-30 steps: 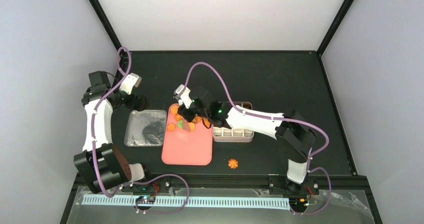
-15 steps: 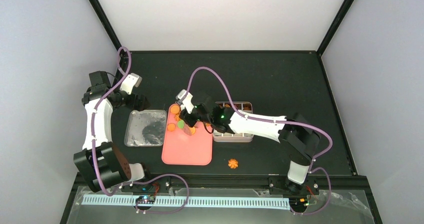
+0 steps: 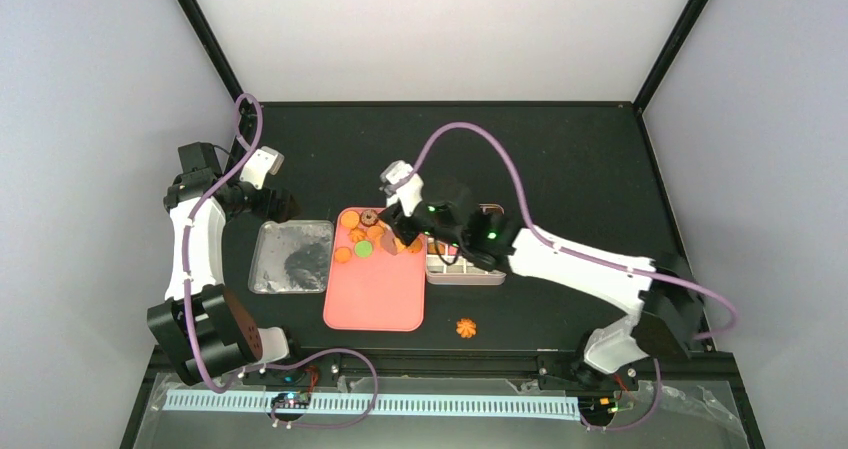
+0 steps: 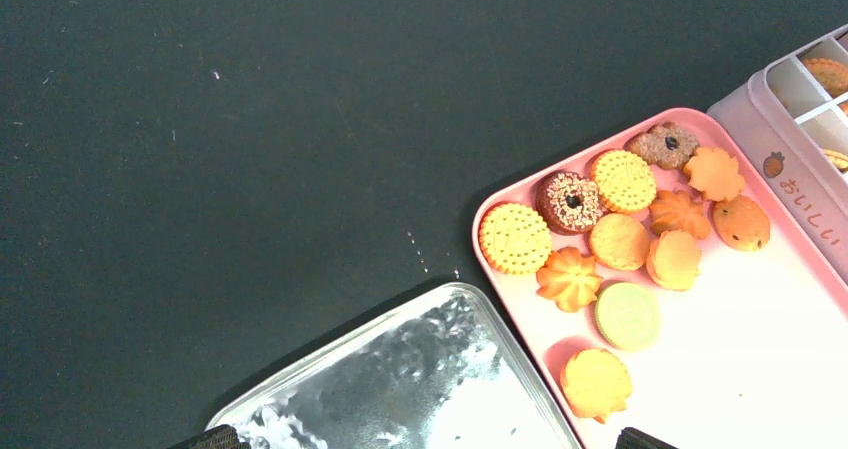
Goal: Pack the cookies
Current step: Pick up the fake cookies from the plate, then place the fake cookies in the empty pocket of the box.
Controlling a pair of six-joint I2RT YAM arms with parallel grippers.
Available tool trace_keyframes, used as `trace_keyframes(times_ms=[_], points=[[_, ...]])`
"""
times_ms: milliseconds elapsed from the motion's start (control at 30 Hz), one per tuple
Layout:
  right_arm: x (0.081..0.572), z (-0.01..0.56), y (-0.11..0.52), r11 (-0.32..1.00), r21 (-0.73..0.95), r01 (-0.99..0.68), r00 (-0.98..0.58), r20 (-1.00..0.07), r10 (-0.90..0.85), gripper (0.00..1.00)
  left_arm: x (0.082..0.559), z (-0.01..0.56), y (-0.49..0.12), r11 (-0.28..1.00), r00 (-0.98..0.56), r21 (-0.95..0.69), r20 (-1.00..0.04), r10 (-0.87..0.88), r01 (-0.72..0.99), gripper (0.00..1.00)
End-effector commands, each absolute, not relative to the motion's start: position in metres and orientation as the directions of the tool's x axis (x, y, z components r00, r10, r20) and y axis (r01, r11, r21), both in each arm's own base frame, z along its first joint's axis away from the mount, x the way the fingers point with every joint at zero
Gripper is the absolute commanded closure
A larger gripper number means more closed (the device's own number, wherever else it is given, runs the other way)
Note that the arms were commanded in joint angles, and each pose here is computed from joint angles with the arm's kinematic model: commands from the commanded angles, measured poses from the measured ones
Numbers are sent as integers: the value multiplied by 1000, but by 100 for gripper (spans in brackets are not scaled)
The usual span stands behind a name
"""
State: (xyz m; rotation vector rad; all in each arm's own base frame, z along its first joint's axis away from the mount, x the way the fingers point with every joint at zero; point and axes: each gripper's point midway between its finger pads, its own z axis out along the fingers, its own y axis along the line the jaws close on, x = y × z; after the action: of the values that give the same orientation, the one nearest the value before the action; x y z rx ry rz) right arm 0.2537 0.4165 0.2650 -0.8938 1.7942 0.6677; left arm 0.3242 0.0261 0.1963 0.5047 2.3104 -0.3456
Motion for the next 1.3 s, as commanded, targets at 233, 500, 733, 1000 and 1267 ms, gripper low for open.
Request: trace_keyframes(times_ms=[233, 500, 733, 1000, 1267], points=[[240, 280, 339, 683, 32, -730, -246, -944, -218, 92, 330, 211, 24, 876, -616, -89, -745, 257, 474, 2], [238, 264, 325, 709, 29, -705, -270, -935, -231, 85, 328, 211, 23, 874, -616, -86, -742, 264, 478, 2], [239, 263, 328, 707, 34, -707, -276, -933, -231, 66, 326, 211, 23, 873, -617, -86, -740, 267, 480, 2], [244, 264, 323, 717, 49, -696, -288, -933, -216, 60, 325, 209, 23, 871, -621, -88, -736, 269, 483, 2], [251, 281, 322, 724, 40, -688, -257, -947, -192, 65, 326, 209, 22, 870, -619, -90, -738, 269, 486, 2]])
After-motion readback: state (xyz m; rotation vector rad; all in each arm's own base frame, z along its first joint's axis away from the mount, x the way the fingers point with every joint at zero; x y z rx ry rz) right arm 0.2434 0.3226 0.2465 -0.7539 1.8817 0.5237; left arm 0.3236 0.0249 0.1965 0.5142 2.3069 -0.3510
